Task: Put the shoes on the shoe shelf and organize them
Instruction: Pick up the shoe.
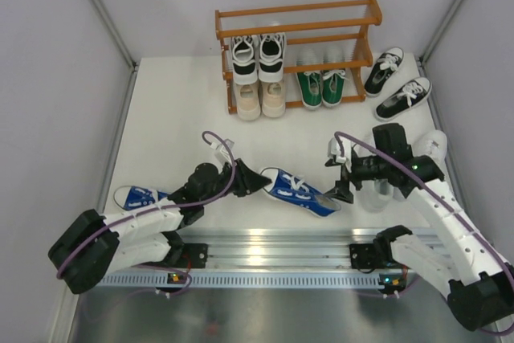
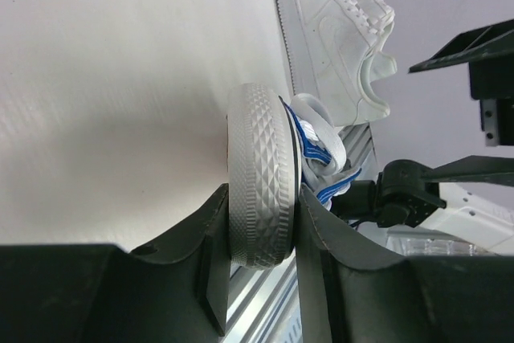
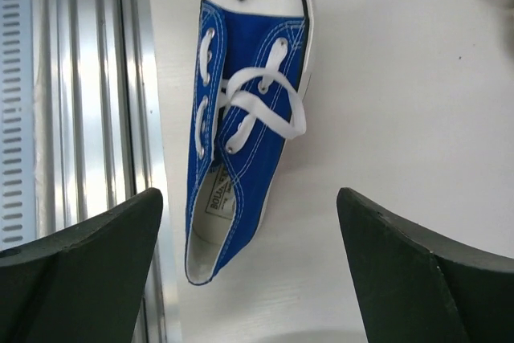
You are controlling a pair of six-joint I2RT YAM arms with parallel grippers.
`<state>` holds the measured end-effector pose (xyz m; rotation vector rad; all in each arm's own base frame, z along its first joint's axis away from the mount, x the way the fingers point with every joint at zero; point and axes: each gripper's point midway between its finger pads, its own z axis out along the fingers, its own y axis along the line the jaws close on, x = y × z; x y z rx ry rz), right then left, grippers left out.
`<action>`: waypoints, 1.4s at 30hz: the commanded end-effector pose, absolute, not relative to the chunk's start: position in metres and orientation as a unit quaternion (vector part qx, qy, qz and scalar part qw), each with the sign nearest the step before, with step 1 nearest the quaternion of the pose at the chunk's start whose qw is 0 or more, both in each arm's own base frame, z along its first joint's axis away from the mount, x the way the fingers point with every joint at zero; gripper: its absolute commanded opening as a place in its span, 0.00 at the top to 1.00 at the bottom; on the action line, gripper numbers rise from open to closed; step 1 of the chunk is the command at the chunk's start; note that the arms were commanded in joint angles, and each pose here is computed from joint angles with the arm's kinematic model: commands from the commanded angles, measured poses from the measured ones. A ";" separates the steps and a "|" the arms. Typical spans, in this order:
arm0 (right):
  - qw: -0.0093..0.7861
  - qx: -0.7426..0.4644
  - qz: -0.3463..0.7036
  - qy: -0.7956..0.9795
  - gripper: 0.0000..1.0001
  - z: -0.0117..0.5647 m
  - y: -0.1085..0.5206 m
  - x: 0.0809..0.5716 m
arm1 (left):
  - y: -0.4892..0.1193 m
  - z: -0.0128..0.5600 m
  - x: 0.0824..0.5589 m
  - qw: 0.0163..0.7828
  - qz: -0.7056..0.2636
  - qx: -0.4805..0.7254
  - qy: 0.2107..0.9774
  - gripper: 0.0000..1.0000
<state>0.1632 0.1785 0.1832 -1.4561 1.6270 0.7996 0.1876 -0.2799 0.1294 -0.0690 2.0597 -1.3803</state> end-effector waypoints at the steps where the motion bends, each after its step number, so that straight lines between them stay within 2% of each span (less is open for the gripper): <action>1: 0.401 -0.601 0.260 0.641 0.14 0.172 0.175 0.175 | -0.288 0.200 0.195 0.353 -0.619 -0.053 0.699 1.00; 5: 0.393 -0.615 0.231 0.643 0.29 0.160 0.171 0.183 | -0.289 0.205 0.194 0.357 -0.625 -0.042 0.693 1.00; 16: 0.365 -0.653 0.198 0.633 0.45 0.126 0.171 0.186 | -0.287 0.216 0.192 0.356 -0.643 -0.039 0.677 1.00; 22: 0.364 -0.664 0.198 0.622 0.67 0.118 0.177 0.186 | -0.286 0.225 0.195 0.350 -0.661 -0.052 0.662 1.00; 24: 0.365 -0.663 0.211 0.618 0.96 0.120 0.182 0.184 | -0.286 0.225 0.195 0.349 -0.662 -0.051 0.661 1.00; 25: 0.370 -0.659 0.216 0.619 1.00 0.128 0.185 0.187 | -0.286 0.225 0.195 0.352 -0.661 -0.050 0.661 1.00; 27: 0.375 -0.641 0.233 0.628 1.00 0.148 0.191 0.188 | -0.284 0.223 0.198 0.356 -0.653 -0.051 0.666 1.00; 28: 0.379 -0.631 0.237 0.634 1.00 0.156 0.192 0.191 | -0.282 0.222 0.200 0.361 -0.648 -0.050 0.669 0.94; 29: 0.381 -0.616 0.237 0.648 1.00 0.161 0.190 0.197 | -0.280 0.222 0.201 0.367 -0.643 -0.046 0.671 0.79; 30: 0.384 -0.596 0.238 0.664 1.00 0.169 0.188 0.202 | -0.274 0.216 0.204 0.367 -0.625 -0.050 0.687 0.53; 33: 0.415 -0.528 0.253 0.696 1.00 0.204 0.177 0.225 | -0.259 0.224 0.220 0.417 -0.572 -0.026 0.706 0.17; 34: 0.434 -0.511 0.256 0.697 1.00 0.223 0.173 0.234 | -0.246 0.212 0.222 0.436 -0.522 -0.016 0.733 0.13; 36: 0.445 -0.457 0.261 0.725 1.00 0.237 0.152 0.251 | -0.228 0.242 0.230 0.493 -0.479 0.000 0.727 0.07; 37: 0.459 -0.434 0.250 0.734 1.00 0.251 0.139 0.264 | -0.216 0.227 0.229 0.497 -0.423 0.026 0.757 0.05; 42: 0.490 -0.363 0.248 0.753 1.00 0.285 0.117 0.294 | -0.164 0.263 0.227 0.582 -0.283 0.082 0.758 0.03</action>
